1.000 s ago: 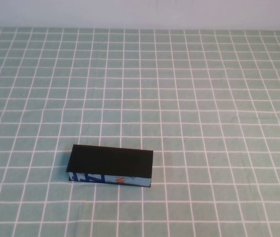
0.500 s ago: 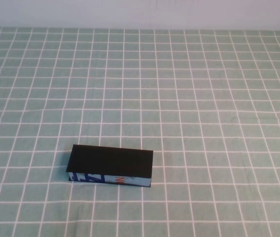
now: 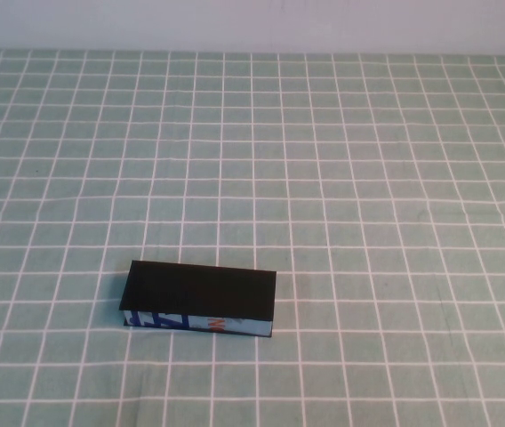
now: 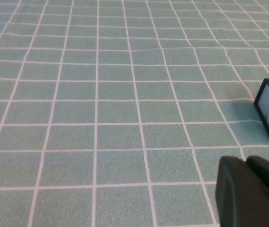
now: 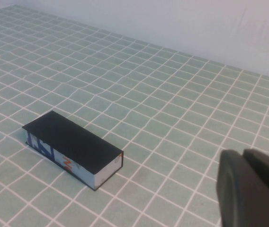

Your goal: Return glasses to glasses case

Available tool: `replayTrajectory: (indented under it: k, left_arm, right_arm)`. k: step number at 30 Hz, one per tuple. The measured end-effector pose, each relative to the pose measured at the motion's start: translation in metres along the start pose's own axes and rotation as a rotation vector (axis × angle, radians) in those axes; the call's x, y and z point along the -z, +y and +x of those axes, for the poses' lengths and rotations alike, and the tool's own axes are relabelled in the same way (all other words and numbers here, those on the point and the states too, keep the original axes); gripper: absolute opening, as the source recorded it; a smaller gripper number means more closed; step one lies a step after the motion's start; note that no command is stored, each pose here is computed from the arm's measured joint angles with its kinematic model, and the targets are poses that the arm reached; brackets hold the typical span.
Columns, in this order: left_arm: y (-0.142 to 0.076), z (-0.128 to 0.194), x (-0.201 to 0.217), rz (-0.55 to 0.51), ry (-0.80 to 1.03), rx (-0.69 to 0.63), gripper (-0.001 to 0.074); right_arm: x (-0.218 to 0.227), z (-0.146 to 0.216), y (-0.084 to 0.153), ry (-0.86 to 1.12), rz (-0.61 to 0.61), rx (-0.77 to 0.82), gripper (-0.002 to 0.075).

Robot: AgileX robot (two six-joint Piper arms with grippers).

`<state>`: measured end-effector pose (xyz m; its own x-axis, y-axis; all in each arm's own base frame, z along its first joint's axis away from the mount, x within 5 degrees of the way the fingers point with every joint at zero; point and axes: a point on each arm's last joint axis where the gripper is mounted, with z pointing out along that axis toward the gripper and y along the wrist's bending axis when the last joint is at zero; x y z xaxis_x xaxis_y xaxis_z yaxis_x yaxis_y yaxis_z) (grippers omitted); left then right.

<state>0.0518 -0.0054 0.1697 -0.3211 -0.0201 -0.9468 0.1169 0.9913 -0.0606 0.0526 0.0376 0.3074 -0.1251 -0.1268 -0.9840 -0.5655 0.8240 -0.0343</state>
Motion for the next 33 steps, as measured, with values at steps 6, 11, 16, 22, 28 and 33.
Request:
replayTrajectory:
  k: [6, 11, 16, 22, 28, 33]
  left_arm:
    - [0.000, 0.000, 0.000, 0.000, 0.000, 0.000, -0.0001]
    - [0.000, 0.000, 0.000, 0.000, 0.000, 0.000, -0.0001]
    - [0.000, 0.000, 0.000, -0.003, -0.001, -0.007, -0.0001]
    - [0.001, 0.000, 0.000, -0.010, -0.002, -0.024, -0.0001]
    - [0.001, 0.000, 0.000, -0.010, -0.002, -0.024, -0.0001]
    - [0.001, 0.000, 0.000, -0.010, -0.002, -0.024, -0.0001]
  right_arm:
    - [0.000, 0.000, 0.000, 0.000, 0.002, 0.000, -0.0011]
    - [0.001, 0.000, -0.006, -0.003, 0.097, -0.045, -0.0011]
    - [0.010, -0.001, -0.013, -0.042, 0.251, -0.070, -0.0011]
    - [0.026, 0.004, -0.012, -0.083, 0.370, -0.057, -0.0011]
    - [0.013, 0.054, -0.013, -0.010, 0.386, -0.096, -0.0011]
    - [-0.004, 0.112, -0.016, 0.028, 0.397, -0.145, -0.0011]
